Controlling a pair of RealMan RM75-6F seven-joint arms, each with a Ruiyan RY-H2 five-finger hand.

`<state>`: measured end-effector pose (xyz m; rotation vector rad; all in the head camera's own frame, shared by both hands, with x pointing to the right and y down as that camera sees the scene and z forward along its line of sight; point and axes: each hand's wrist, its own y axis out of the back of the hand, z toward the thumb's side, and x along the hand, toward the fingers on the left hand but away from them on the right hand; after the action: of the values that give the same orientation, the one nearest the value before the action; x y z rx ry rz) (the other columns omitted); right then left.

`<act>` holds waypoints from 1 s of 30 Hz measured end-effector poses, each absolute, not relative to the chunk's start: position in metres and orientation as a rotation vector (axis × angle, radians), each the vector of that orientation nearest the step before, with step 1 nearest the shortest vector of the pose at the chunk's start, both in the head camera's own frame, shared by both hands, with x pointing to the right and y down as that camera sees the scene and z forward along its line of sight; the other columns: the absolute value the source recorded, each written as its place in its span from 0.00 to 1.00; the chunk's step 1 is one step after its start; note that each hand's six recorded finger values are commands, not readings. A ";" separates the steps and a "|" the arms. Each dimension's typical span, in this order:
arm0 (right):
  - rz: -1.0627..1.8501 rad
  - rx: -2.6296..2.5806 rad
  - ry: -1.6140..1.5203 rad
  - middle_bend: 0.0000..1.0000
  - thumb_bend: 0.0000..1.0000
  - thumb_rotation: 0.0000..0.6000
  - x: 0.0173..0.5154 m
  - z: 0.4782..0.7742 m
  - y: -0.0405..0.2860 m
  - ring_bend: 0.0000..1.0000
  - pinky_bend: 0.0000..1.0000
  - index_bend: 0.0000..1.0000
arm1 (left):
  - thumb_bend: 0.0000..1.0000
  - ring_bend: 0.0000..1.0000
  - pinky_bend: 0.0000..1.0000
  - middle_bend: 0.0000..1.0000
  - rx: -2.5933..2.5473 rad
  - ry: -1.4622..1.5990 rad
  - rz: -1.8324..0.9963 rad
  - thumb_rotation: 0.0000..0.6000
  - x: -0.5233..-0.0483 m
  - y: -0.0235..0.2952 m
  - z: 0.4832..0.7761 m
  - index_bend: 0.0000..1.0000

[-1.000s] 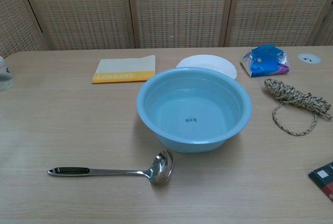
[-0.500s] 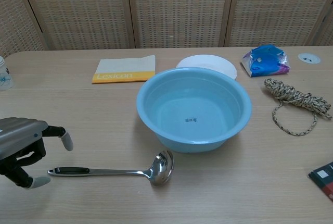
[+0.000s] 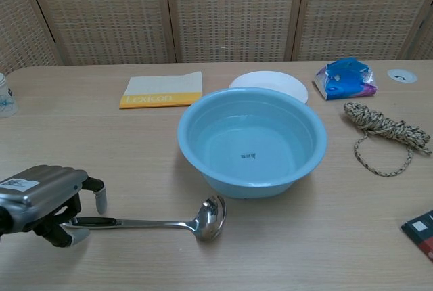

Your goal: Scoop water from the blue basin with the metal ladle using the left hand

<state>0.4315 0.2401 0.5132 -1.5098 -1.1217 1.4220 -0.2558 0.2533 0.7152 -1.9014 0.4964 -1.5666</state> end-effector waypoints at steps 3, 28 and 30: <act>1.422 -1.511 -1.125 0.00 0.00 1.00 0.432 0.513 0.240 0.00 0.00 0.00 | 0.36 1.00 1.00 0.94 -1.891 0.493 -1.563 1.00 -0.253 0.253 0.717 0.43; 1.429 -1.519 -1.131 0.00 0.00 1.00 0.435 0.513 0.239 0.00 0.00 0.00 | 0.36 1.00 1.00 0.94 -1.860 0.481 -1.558 1.00 -0.234 0.254 0.731 0.48; 1.428 -1.518 -1.132 0.00 0.00 1.00 0.435 0.513 0.239 0.00 0.00 0.00 | 0.36 1.00 1.00 0.94 -1.862 0.483 -1.555 1.00 -0.233 0.254 0.731 0.48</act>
<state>0.4352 0.2385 0.5129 -1.5184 -1.1316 1.4278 -0.2330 0.2542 0.7309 -1.8621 0.4831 -1.5554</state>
